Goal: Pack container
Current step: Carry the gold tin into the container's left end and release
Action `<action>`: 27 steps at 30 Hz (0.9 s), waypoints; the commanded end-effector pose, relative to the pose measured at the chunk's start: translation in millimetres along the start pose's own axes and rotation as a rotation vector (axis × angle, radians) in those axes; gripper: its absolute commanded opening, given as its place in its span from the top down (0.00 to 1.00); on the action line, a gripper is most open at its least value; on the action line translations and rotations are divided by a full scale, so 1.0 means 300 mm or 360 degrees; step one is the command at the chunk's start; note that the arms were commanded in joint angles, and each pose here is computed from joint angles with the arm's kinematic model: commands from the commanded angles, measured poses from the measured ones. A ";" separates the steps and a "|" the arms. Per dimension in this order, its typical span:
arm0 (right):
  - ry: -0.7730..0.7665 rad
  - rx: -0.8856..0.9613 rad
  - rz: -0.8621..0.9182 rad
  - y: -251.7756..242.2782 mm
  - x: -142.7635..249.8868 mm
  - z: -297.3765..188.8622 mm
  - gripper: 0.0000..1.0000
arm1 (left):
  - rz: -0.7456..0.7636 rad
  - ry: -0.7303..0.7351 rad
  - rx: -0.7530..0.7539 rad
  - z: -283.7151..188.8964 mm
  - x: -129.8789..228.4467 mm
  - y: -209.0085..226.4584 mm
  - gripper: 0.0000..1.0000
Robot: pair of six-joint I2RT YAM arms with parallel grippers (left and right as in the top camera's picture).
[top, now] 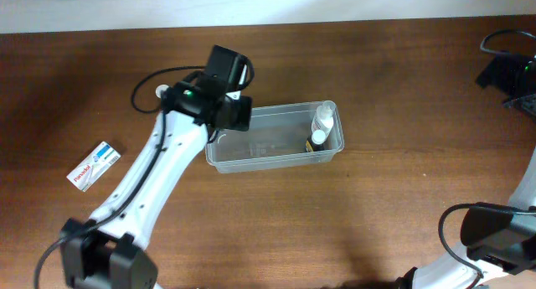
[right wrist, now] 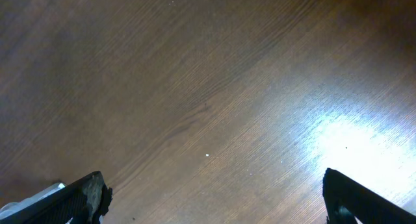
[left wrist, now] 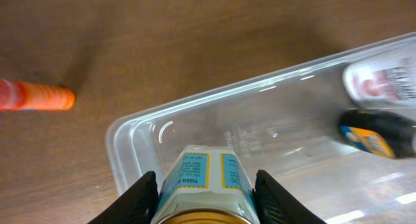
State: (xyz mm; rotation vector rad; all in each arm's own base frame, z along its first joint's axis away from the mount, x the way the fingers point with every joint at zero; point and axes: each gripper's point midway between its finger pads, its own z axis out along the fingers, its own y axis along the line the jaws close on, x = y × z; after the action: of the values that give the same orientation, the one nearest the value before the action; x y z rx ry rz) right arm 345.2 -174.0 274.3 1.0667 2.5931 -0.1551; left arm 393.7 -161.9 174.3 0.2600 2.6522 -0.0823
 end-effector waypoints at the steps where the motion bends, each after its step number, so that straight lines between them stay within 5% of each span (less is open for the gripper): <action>1: -0.0045 -0.0012 0.0017 -0.004 -0.009 -0.031 0.02 | -0.0074 0.0097 -0.0115 0.109 0.021 0.015 0.63; 10: -0.0045 -0.0012 0.0017 -0.004 -0.009 -0.031 0.02 | -0.0080 0.0367 -0.0186 0.289 0.139 0.020 0.63; 27: -0.0045 -0.0011 0.0017 -0.004 -0.009 -0.031 0.02 | -0.0084 0.0417 -0.0369 0.365 0.173 0.078 0.63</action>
State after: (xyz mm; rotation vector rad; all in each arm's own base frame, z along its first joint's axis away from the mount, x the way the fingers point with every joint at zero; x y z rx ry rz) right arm 345.2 -174.0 274.3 1.0667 2.5931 -0.1551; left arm 394.9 -144.4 50.4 0.1603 2.9232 0.2123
